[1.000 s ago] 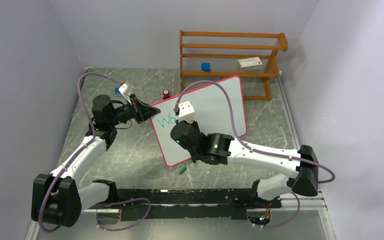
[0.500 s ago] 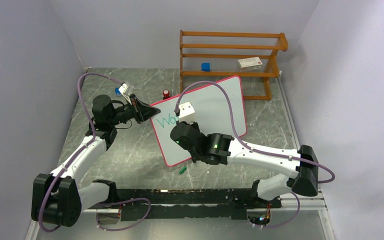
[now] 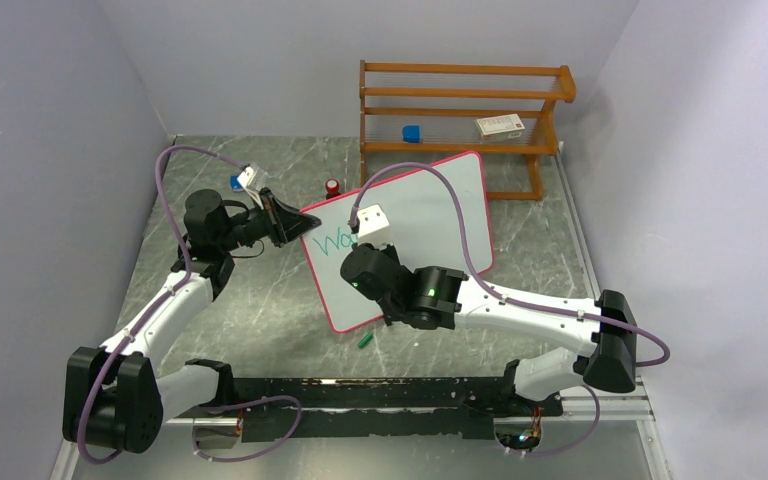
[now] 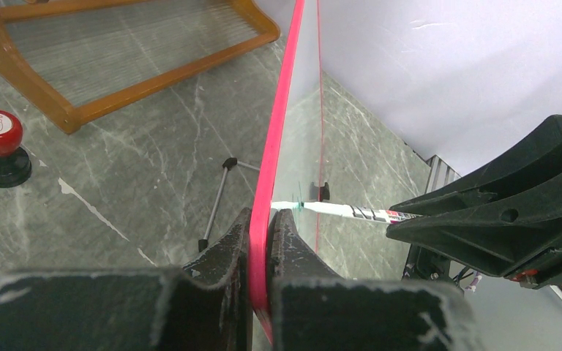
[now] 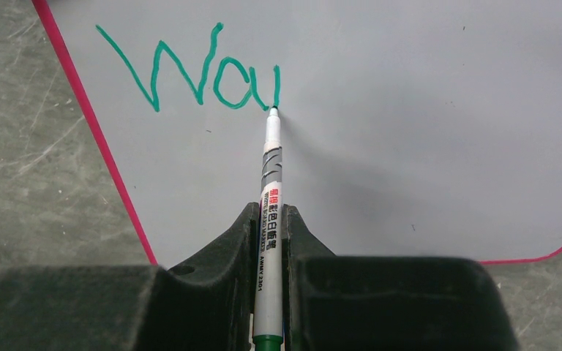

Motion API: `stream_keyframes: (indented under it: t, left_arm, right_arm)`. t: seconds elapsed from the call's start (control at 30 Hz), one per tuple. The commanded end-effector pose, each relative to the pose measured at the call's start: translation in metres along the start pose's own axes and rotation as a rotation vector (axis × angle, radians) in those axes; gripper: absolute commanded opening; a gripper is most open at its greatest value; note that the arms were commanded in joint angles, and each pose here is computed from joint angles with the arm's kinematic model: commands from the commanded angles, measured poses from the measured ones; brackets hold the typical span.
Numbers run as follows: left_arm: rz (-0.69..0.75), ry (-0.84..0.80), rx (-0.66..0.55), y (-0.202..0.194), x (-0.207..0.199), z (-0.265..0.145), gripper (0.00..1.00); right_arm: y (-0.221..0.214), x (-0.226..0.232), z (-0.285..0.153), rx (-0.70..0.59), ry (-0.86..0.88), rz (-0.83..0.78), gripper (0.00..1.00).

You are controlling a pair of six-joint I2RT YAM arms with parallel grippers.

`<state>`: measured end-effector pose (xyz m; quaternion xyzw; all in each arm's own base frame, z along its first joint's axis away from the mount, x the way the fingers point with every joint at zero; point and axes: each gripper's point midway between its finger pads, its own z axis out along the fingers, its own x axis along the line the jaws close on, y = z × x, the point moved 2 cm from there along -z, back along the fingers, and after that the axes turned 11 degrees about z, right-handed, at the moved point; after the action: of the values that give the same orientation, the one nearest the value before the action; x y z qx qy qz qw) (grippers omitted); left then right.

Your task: Write a sentence on the whiteboard

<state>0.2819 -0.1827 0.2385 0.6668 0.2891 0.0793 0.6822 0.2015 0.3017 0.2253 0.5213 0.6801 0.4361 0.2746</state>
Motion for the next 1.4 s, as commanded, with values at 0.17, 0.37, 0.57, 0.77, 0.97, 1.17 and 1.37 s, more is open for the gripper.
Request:
stream_keyframes:
  t: [0.17, 0.37, 0.57, 0.77, 0.97, 1.17, 1.37]
  left_arm:
    - [0.041, 0.058, 0.127, -0.046, 0.017, -0.001, 0.05]
    - [0.041, 0.058, 0.128, -0.046, 0.017, -0.001, 0.05]
    - [0.042, 0.058, 0.129, -0.046, 0.017, -0.001, 0.05]
    - [0.042, 0.06, 0.129, -0.046, 0.017, -0.001, 0.05]
    - [0.043, 0.059, 0.129, -0.046, 0.017, -0.001, 0.05]
    - [0.041, 0.06, 0.13, -0.046, 0.018, -0.001, 0.05]
    - [0.042, 0.063, 0.131, -0.046, 0.018, -0.001, 0.05]
  right_arm:
    - [-0.001, -0.002, 0.01, -0.024, -0.026, 0.015, 0.0]
    - [0.01, 0.0, 0.012, -0.065, -0.031, 0.022, 0.0]
    - [0.014, 0.0, 0.012, -0.079, -0.036, 0.028, 0.0]
    - [0.018, -0.006, 0.012, -0.093, -0.056, 0.036, 0.0]
    - [0.021, -0.009, 0.013, -0.102, -0.06, 0.045, 0.0]
    - [0.021, -0.011, 0.013, -0.099, -0.066, 0.048, 0.0]
    - [0.019, -0.017, 0.013, -0.095, -0.082, 0.058, 0.0]
